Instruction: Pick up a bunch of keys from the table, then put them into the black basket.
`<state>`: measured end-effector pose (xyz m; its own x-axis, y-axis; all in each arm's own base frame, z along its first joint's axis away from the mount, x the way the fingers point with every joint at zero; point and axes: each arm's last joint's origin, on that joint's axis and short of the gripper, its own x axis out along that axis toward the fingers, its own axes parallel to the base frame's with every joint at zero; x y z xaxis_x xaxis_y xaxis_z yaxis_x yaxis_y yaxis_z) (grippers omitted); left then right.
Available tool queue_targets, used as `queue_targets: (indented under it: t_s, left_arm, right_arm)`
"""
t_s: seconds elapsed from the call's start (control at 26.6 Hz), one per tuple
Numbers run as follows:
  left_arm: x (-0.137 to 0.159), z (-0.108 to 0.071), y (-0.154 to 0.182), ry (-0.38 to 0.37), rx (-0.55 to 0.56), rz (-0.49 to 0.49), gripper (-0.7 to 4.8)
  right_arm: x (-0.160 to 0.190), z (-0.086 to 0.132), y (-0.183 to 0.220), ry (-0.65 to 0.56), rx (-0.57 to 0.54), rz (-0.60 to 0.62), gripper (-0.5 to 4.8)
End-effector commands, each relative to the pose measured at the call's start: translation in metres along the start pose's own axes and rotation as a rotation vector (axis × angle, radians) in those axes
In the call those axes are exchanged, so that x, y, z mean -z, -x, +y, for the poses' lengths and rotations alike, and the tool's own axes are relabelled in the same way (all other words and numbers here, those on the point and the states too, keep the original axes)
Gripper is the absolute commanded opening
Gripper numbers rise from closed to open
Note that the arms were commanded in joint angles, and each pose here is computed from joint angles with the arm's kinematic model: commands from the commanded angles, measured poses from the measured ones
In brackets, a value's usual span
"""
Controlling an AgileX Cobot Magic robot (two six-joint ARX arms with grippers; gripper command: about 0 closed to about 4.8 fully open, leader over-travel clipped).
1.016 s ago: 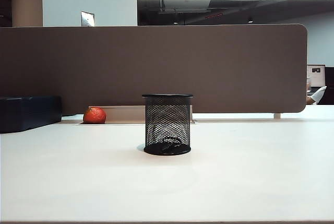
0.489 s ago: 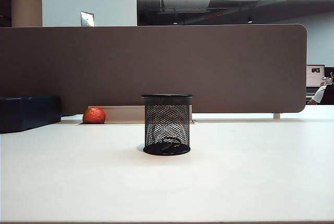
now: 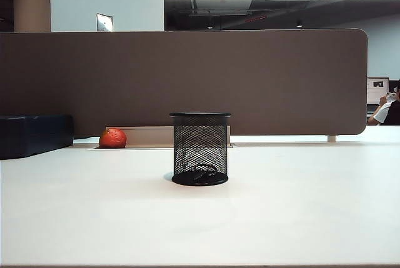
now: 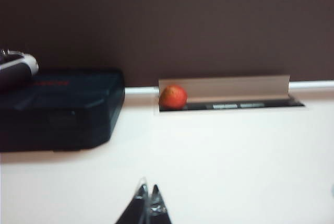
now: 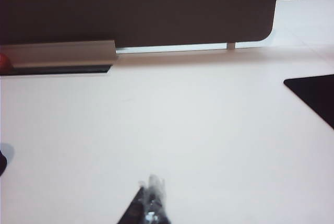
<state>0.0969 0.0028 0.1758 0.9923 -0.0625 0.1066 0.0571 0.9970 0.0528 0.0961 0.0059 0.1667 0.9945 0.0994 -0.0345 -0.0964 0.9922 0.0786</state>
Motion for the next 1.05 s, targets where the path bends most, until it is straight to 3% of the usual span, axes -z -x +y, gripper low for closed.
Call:
queue_targets:
  t_s: [0.04,1.05]
  left_arm:
    - [-0.0019,-0.0001,0.0001,-0.009,0.004,-0.011,-0.06]
    - [-0.0004,-0.0004,0.0001,0.014,0.013,0.004,-0.06]
  right_arm:
    - [0.0036,-0.0004,-0.001,0.003,0.007,-0.004,-0.06]
    - [0.0095,-0.001,-0.0012,-0.003,0.012,0.046,-0.05]
